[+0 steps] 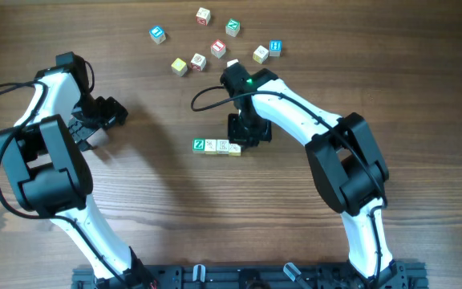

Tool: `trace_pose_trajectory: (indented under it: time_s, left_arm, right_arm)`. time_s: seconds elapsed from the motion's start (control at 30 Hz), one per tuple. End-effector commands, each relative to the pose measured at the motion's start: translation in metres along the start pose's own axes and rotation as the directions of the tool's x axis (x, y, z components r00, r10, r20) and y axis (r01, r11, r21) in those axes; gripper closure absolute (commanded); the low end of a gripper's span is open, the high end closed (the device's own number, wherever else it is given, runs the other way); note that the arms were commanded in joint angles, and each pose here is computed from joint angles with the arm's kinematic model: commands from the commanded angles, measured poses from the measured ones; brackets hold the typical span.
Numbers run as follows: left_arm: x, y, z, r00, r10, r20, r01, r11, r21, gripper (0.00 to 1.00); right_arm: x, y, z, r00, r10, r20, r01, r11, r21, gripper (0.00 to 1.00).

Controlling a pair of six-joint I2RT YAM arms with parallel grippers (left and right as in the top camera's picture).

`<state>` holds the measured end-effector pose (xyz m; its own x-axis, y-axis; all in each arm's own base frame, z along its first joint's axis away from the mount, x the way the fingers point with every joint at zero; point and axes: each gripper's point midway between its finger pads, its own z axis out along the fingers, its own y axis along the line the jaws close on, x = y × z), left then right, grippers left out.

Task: Form a horizontal line
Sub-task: 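Lift the right gripper and move it to the scattered blocks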

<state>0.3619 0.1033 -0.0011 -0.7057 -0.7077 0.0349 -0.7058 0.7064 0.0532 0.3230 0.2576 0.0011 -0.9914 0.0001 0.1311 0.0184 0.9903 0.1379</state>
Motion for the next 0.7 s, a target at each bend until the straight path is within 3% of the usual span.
trace_pose_trajectory:
  time_s: [0.0,0.2,0.67]
  left_arm:
    - [0.001,0.009,0.01,1.0,-0.005,-0.01,0.004,0.999,-0.043,0.0]
    - [0.001,0.009,0.01,1.0,-0.005,-0.01,0.004,0.999,-0.043,0.0]
    - [0.001,0.009,0.01,1.0,-0.005,-0.01,0.004,0.999,-0.043,0.0]
  right_arm:
    - [-0.008,0.002,-0.009,0.999,-0.004,0.042,0.004,1.0,-0.001,0.96]
    - [-0.014,-0.03,-0.012,0.996,0.009,0.086,-0.022,0.988,0.153,0.96]
    - [-0.053,-0.083,-0.029,0.968,0.031,0.248,-0.114,0.938,0.328,0.95]
